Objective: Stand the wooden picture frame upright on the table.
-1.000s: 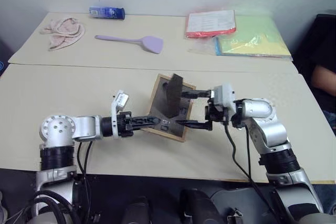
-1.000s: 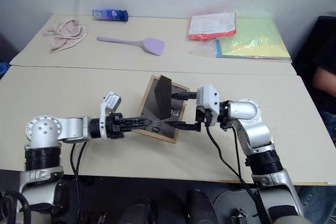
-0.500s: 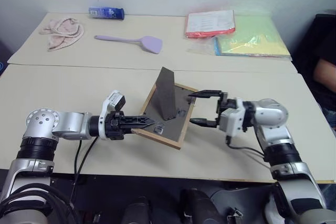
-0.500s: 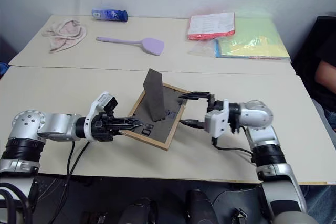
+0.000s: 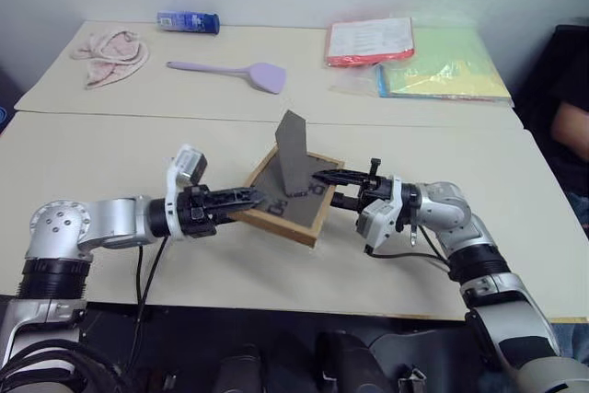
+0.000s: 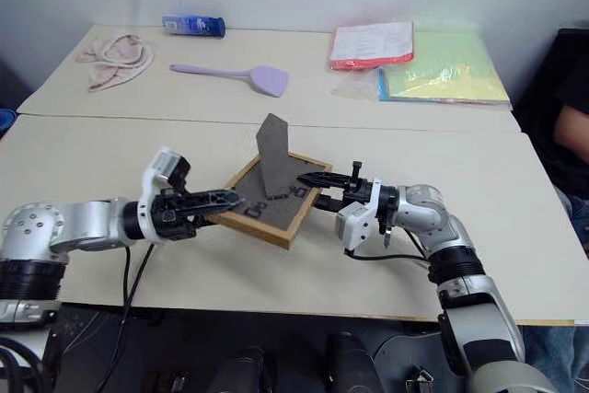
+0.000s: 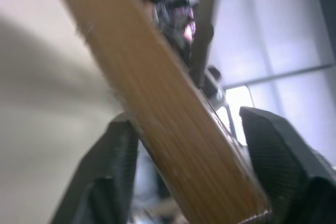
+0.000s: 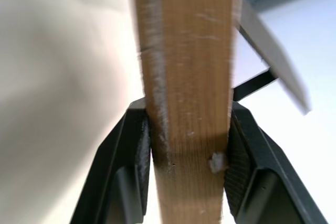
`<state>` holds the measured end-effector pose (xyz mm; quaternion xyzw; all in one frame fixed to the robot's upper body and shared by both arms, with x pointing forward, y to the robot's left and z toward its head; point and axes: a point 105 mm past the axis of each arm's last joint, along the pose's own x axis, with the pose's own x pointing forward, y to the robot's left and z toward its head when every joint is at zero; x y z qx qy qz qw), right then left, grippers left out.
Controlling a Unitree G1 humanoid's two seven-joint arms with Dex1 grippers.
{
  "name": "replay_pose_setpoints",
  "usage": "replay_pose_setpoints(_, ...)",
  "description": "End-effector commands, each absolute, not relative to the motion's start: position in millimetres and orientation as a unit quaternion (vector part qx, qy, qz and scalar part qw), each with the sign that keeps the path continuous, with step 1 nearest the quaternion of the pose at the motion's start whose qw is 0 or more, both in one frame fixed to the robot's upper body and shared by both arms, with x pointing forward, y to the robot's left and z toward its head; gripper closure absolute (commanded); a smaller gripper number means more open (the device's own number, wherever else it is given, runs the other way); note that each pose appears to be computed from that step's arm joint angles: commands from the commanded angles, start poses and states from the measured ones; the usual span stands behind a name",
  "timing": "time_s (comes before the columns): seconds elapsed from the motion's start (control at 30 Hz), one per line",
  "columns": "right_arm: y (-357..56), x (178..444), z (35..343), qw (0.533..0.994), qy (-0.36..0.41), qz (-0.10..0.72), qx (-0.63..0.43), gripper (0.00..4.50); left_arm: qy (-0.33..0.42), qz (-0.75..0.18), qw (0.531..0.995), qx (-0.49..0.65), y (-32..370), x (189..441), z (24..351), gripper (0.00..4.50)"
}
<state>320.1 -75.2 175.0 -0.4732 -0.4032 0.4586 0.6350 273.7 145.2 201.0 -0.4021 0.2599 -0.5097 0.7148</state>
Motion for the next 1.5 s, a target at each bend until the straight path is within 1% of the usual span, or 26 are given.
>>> replay_pose_setpoints(0.03,-81.5,320.1,188.3,0.664,-0.418,0.439,-0.437,3.25,0.126,-0.46,0.779,-0.406,188.7,282.1,247.0,0.92)
replay_pose_setpoints(0.07,-82.7,320.5,189.1,0.68,-0.41,0.444,-0.415,3.25,0.082,-0.451,0.803,-0.382,202.6,280.9,258.4,0.92)
replay_pose_setpoints(0.1,-82.7,320.0,187.7,0.693,-0.396,0.457,-0.391,3.25,0.059,-0.441,0.823,-0.352,212.8,279.0,263.9,0.92)
replay_pose_setpoints(0.13,-82.5,319.9,185.2,0.722,-0.366,0.481,-0.337,3.25,0.03,-0.44,0.847,-0.296,218.7,275.1,266.9,0.92)
replay_pose_setpoints(0.2,-81.7,316.7,182.2,0.743,-0.331,0.518,-0.266,3.25,0.007,-0.45,0.864,-0.223,220.7,269.7,266.7,0.92)
replay_pose_setpoints(0.23,-81.7,317.2,183.0,0.77,-0.289,0.539,-0.181,3.25,0.011,-0.437,0.886,-0.155,223.0,271.8,253.1,0.76)
replay_pose_setpoints(0.27,-80.0,315.1,182.5,0.781,-0.251,0.561,-0.109,3.25,0.015,-0.434,0.896,-0.095,224.1,271.9,240.2,0.57)
replay_pose_setpoints(0.3,-77.6,311.9,179.9,0.784,-0.211,0.582,-0.042,3.25,0.032,-0.441,0.896,-0.037,222.9,269.3,223.3,0.38)
replay_pose_setpoints(0.33,-74.3,308.1,174.9,0.784,-0.162,0.599,0.017,3.25,0.038,-0.451,0.891,0.013,220.4,266.3,209.4,0.03)
replay_pose_setpoints(0.37,-72.5,305.8,172.4,0.783,-0.136,0.605,0.047,3.25,0.041,-0.469,0.881,0.046,216.0,262.0,198.5,0.0)
replay_pose_setpoints(0.43,-71.0,303.8,169.9,0.785,-0.102,0.606,0.083,3.25,0.032,-0.49,0.866,0.091,210.8,257.4,187.0,0.0)
replay_pose_setpoints(0.53,-73.4,304.9,141.3,0.799,-0.024,0.589,0.12,3.25,0.03,-0.515,0.846,0.134,201.7,249.5,168.3,0.0)
replay_pose_setpoints(0.57,-75.5,306.9,134.5,0.806,-0.012,0.578,0.126,3.25,0.031,-0.521,0.842,0.135,200.4,247.8,165.7,0.0)
replay_pose_setpoints(0.73,-79.9,309.5,114.9,0.815,0.012,0.568,0.114,3.25,0.021,-0.518,0.843,0.143,203.0,251.7,165.3,0.0)
replay_pose_setpoints(0.87,-81.9,307.4,97.3,0.815,0.027,0.575,0.072,3.25,0.02,-0.512,0.847,0.14,207.0,255.5,166.8,0.0)
replay_pose_setpoints(0.9,-82.8,306.5,96.1,0.812,0.037,0.577,0.086,3.25,0.019,-0.51,0.848,0.142,207.7,256.3,167.1,0.0)
replay_pose_setpoints(1.0,-84.6,306.7,103.1,0.807,0.031,0.58,0.104,3.25,0.019,-0.507,0.85,0.144,209.5,257.5,167.1,0.0)
replay_pose_setpoints(1.07,-85.1,305.0,115.1,0.803,0.0,0.589,0.087,2.53,0.022,-0.503,0.852,0.144,212.5,257.8,166.1,0.0)
replay_pose_setpoints(1.13,-86.7,300.9,123.9,0.797,-0.021,0.601,0.063,1.97,0.026,-0.498,0.854,0.145,216.6,257.4,163.9,0.0)
replay_pose_setpoints(1.23,-97.0,295.2,135.6,0.795,-0.038,0.605,0.039,0.92,0.037,-0.488,0.859,0.151,225.0,255.5,157.8,0.0)
replay_pose_setpoints(1.3,-110.0,285.7,137.8,0.789,-0.039,0.613,-0.002,0.2,0.045,-0.475,0.865,0.153,232.2,253.4,153.3,0.0)
replay_pose_setpoints(1.33,-118.0,281.5,138.6,0.79,-0.041,0.612,-0.022,0.06,0.05,-0.47,0.868,0.154,235.1,251.5,150.7,0.0)
replay_pose_setpoints(1.5,-172.5,267.7,128.5,0.787,-0.06,0.581,-0.198,0.06,0.078,-0.443,0.875,0.178,249.3,237.8,136.4,0.0)
